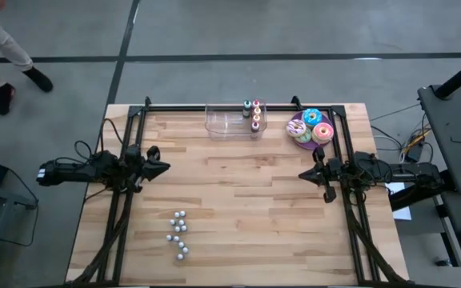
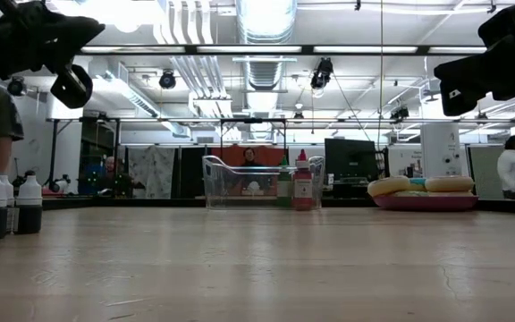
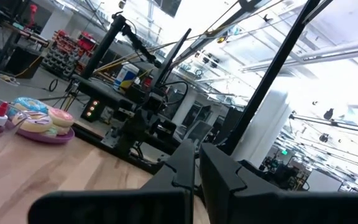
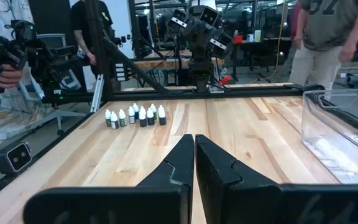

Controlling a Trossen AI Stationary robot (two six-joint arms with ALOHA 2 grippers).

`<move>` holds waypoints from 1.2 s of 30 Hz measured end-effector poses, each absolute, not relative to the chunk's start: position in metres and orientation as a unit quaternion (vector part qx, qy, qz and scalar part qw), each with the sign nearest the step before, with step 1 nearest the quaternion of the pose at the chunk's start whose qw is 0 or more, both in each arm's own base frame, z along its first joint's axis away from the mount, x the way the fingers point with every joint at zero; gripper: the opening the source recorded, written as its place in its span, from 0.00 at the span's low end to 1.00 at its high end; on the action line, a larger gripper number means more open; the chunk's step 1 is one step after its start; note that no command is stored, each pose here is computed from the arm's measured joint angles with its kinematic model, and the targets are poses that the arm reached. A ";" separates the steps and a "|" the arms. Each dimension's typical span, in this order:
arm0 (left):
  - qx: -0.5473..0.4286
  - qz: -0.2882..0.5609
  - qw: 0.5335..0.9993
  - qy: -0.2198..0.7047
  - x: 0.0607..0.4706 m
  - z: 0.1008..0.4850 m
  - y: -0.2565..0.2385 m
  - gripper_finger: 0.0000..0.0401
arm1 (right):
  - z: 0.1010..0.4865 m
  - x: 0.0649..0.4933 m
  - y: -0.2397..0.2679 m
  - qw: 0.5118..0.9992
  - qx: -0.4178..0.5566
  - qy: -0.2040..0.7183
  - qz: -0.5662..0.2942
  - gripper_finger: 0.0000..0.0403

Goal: Pick & Place food coloring
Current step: Put the small purple food coloring bottle into the transparent bin

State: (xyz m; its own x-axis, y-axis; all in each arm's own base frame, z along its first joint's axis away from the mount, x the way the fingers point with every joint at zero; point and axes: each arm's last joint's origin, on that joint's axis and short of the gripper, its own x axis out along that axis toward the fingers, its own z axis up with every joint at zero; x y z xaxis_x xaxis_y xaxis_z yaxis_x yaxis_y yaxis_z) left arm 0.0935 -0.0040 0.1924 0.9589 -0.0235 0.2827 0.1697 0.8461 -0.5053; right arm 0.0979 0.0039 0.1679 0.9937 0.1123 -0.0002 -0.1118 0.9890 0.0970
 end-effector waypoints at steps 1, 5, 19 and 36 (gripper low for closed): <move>-0.274 -0.051 0.951 -0.134 0.094 0.192 -0.004 0.00 | 0.168 0.098 0.004 0.997 0.048 0.003 0.056 0.02; -0.278 -0.057 0.947 -0.152 0.092 0.196 -0.004 0.00 | 0.168 0.098 0.004 0.997 0.048 0.003 0.056 0.02; -0.264 -0.088 0.922 -0.269 0.072 0.250 -0.003 0.00 | 0.168 0.098 0.004 0.997 0.048 0.003 0.056 0.02; -0.219 -0.054 0.939 -0.258 0.068 0.330 -0.002 0.01 | 0.168 0.098 0.004 0.997 0.048 0.003 0.056 0.02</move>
